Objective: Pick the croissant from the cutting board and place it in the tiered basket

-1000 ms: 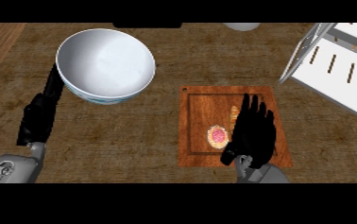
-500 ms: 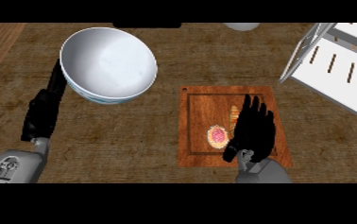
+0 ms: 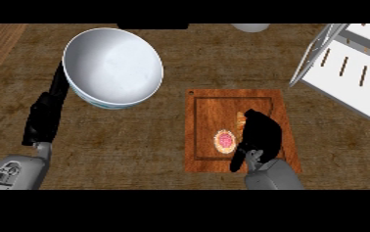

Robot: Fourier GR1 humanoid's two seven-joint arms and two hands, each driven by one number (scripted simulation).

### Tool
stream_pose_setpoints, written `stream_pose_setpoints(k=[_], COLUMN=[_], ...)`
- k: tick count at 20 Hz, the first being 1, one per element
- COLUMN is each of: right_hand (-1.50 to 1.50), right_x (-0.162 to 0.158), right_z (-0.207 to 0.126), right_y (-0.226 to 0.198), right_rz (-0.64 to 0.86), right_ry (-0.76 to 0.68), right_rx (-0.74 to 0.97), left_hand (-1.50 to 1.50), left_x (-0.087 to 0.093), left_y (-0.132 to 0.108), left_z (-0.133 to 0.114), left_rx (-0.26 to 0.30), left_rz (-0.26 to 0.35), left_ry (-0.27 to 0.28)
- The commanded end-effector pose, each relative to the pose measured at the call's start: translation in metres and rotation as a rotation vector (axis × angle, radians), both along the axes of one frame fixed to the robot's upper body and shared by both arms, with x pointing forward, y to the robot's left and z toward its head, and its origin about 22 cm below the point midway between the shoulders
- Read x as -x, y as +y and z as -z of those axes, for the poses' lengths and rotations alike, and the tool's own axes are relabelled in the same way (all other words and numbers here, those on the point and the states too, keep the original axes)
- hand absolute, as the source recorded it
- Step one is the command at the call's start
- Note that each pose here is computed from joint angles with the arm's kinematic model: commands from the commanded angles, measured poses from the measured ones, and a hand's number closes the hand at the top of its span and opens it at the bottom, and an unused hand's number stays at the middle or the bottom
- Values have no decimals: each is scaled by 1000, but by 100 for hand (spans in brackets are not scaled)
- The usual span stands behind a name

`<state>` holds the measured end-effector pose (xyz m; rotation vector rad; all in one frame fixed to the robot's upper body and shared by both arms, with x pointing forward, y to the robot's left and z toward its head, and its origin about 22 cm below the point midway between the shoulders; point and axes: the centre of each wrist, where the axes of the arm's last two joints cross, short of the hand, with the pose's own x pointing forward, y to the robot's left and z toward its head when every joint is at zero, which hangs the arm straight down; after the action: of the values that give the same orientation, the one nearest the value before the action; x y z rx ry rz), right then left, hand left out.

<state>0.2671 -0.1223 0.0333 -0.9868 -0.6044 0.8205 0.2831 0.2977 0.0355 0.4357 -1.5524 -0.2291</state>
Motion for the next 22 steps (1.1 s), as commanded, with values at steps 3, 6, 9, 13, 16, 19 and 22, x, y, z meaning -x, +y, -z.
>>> stream_pose_setpoints(k=[3, 6, 9, 13, 16, 19, 22], right_hand=[150, 150, 150, 150, 150, 150, 150], right_x=[-4, 10, 1, -26, -70, -105, -121], right_z=[17, 15, 9, -18, -27, -53, -81], right_y=[14, 17, 20, 16, 19, 11, 17], right_rz=[-50, -31, 22, 35, 102, 160, 201], right_ry=[140, 118, 41, -27, -115, -188, -363], right_rx=[197, 154, 33, -13, -142, -224, -245], left_hand=[0, 0, 0, 0, 0, 0, 0], left_x=[7, 11, 7, 15, 1, 2, 6], left_y=[-7, -1, 5, 3, -18, -6, -14], left_z=[-2, -2, -13, 8, 0, -4, 7], left_rx=[13, 2, 2, 6, 11, -1, 4], left_rz=[9, -5, 10, 6, 38, 59, 59], left_ry=[9, 14, 2, 32, -1, -4, 7])
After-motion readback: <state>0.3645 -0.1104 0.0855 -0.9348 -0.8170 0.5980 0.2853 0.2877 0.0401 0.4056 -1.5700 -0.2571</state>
